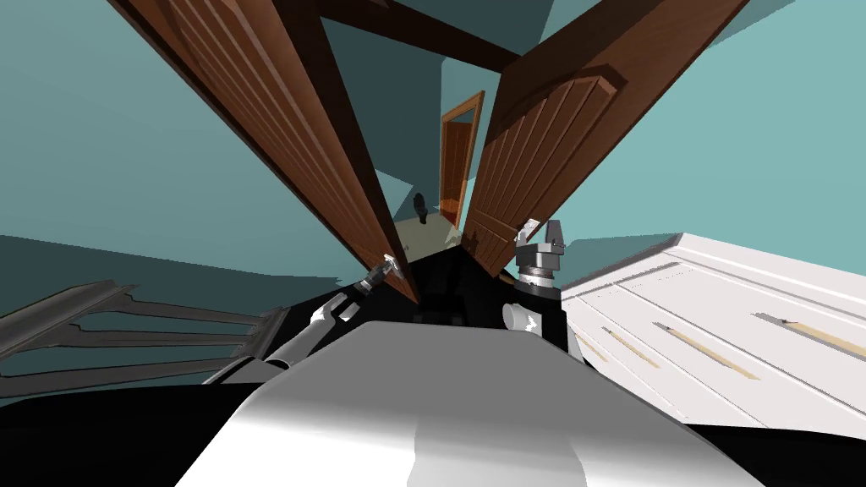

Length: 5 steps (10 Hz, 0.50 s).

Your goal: Pull the door open

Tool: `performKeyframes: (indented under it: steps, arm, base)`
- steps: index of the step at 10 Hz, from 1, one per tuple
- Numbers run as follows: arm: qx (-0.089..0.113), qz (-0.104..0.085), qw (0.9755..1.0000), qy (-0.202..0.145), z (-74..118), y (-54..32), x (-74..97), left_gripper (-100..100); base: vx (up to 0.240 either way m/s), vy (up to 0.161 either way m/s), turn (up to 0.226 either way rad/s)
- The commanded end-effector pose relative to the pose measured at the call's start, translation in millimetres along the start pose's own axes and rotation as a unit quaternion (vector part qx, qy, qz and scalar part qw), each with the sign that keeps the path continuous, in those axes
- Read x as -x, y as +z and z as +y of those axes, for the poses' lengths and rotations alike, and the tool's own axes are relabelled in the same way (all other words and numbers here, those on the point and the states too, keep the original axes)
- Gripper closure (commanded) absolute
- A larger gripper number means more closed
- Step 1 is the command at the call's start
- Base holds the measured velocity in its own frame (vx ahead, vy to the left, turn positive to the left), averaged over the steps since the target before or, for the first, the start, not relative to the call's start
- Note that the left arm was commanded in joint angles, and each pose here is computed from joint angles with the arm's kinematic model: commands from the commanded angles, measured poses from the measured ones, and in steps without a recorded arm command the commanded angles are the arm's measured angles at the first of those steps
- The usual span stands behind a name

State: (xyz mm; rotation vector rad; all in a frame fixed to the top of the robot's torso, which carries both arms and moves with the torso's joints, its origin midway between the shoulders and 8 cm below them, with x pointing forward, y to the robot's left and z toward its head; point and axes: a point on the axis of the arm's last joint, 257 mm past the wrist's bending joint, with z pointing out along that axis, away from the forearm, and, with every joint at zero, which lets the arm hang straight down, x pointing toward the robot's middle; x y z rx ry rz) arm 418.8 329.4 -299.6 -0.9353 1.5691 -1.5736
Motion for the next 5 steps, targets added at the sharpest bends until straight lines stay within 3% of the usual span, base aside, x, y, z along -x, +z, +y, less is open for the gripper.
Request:
performKeyframes:
  steps: [1, 5]
  arm:
    - [0.0, 0.002, 1.0, 0.002, -0.7, -2.6, 3.1, 100]
    - [0.0, 0.013, 0.9999, 0.003, -2.8, -6.5, 4.8, 100]
  base:
    - [-0.181, 0.15, -0.13]
    - [-0.168, 0.14, -0.122]
